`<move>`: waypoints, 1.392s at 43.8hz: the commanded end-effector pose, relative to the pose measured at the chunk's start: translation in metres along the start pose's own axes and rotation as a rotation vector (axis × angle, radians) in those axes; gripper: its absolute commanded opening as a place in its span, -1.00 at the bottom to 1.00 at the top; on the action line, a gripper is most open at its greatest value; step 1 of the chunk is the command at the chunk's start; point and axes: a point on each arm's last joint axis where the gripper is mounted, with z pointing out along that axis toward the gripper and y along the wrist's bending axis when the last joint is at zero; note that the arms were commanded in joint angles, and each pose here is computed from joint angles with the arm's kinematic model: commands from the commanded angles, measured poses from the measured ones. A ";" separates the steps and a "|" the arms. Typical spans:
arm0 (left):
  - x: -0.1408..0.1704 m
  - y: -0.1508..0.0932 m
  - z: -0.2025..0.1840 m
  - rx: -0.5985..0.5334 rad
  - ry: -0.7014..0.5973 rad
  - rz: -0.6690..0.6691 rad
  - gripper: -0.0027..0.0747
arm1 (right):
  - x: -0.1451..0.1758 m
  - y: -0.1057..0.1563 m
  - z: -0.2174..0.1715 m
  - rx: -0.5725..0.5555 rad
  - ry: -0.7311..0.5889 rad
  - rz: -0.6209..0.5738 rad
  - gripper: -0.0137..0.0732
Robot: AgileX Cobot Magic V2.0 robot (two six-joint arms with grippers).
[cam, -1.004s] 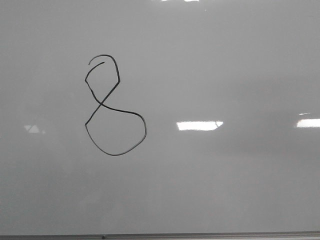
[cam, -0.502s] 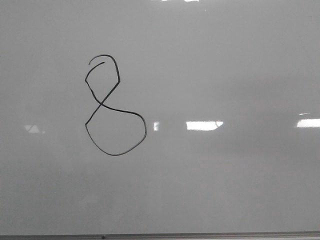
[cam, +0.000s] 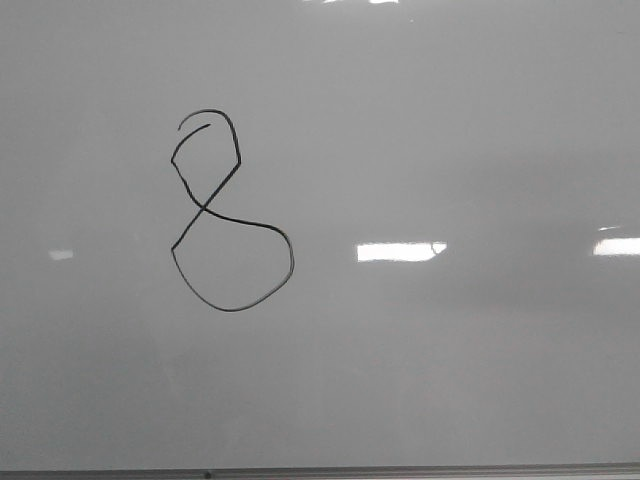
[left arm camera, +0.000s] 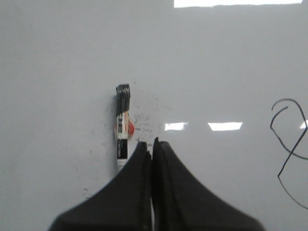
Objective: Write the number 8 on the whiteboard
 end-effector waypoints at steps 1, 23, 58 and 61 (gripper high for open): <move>-0.003 0.002 0.000 -0.022 -0.101 -0.013 -0.99 | -0.013 -0.002 -0.003 0.025 -0.078 0.019 -0.85; 0.028 0.004 0.007 -0.040 -0.069 -0.016 -0.98 | -0.013 -0.002 -0.003 0.024 -0.077 0.019 -0.85; 0.028 0.004 0.007 -0.040 -0.070 -0.016 -0.99 | -0.014 -0.003 -0.003 0.041 -0.099 0.007 -0.85; 0.028 0.004 0.007 -0.040 -0.070 -0.016 -0.99 | -0.017 -0.008 -0.002 0.088 -0.159 0.008 -0.85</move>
